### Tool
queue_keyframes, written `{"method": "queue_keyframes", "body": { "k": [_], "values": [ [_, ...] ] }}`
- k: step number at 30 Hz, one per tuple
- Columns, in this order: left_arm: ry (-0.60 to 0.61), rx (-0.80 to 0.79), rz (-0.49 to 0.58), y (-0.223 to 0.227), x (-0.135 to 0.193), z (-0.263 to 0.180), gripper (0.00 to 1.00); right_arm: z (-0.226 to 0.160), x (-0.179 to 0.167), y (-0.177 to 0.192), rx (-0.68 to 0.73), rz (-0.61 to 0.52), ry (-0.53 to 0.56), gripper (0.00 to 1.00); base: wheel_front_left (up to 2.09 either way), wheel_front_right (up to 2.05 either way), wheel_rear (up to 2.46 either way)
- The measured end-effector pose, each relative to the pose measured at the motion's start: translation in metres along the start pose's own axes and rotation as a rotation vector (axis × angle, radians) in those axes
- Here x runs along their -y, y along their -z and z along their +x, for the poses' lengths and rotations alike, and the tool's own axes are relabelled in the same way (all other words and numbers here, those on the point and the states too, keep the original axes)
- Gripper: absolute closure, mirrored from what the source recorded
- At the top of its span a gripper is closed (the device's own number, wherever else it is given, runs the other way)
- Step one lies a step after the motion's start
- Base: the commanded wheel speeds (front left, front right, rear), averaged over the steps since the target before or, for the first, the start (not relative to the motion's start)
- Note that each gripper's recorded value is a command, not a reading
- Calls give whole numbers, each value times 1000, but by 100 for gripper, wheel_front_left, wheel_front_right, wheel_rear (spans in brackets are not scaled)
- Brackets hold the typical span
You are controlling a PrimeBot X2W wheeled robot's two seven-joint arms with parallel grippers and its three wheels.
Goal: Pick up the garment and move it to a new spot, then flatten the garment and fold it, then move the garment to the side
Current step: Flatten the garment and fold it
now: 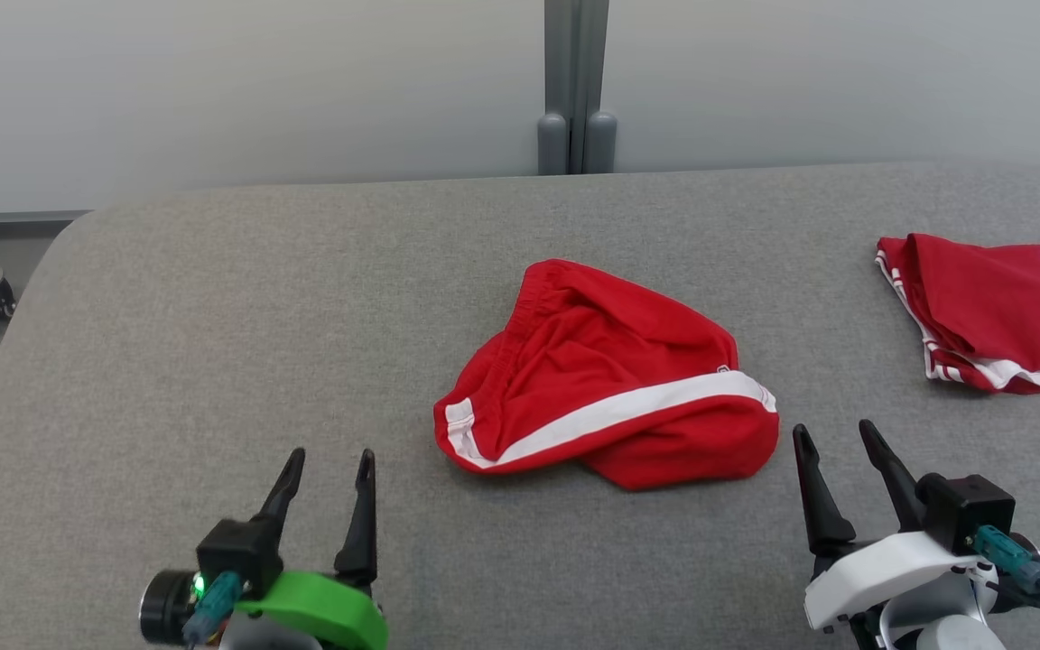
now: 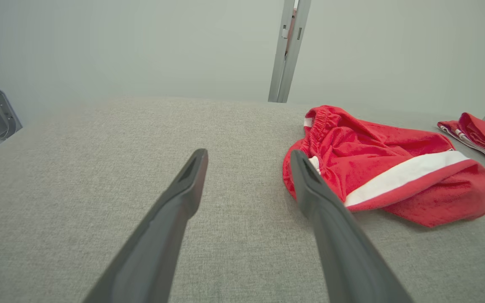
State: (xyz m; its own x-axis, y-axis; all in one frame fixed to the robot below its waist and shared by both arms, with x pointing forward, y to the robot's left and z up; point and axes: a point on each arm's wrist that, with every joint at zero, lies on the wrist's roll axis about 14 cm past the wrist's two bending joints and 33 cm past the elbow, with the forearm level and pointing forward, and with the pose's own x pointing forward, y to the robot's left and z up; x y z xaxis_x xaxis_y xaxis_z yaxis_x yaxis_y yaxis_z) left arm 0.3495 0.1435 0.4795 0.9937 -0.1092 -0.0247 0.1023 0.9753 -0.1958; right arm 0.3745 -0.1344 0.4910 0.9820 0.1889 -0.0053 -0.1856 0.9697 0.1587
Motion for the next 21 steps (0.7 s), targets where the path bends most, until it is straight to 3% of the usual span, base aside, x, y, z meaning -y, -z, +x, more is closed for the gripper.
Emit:
{"method": "queue_keyframes", "body": {
  "k": [10, 21],
  "values": [
    [297, -174, 142, 11, 69, 53, 0, 19, -3, 7, -26, -7, -19, 0, 0, 0, 0],
    [358, -420, 187, 65, 69, 77, 0, 22, 18, 21, -59, -7, 38, 0, 0, 0, 0]
  ]
}}
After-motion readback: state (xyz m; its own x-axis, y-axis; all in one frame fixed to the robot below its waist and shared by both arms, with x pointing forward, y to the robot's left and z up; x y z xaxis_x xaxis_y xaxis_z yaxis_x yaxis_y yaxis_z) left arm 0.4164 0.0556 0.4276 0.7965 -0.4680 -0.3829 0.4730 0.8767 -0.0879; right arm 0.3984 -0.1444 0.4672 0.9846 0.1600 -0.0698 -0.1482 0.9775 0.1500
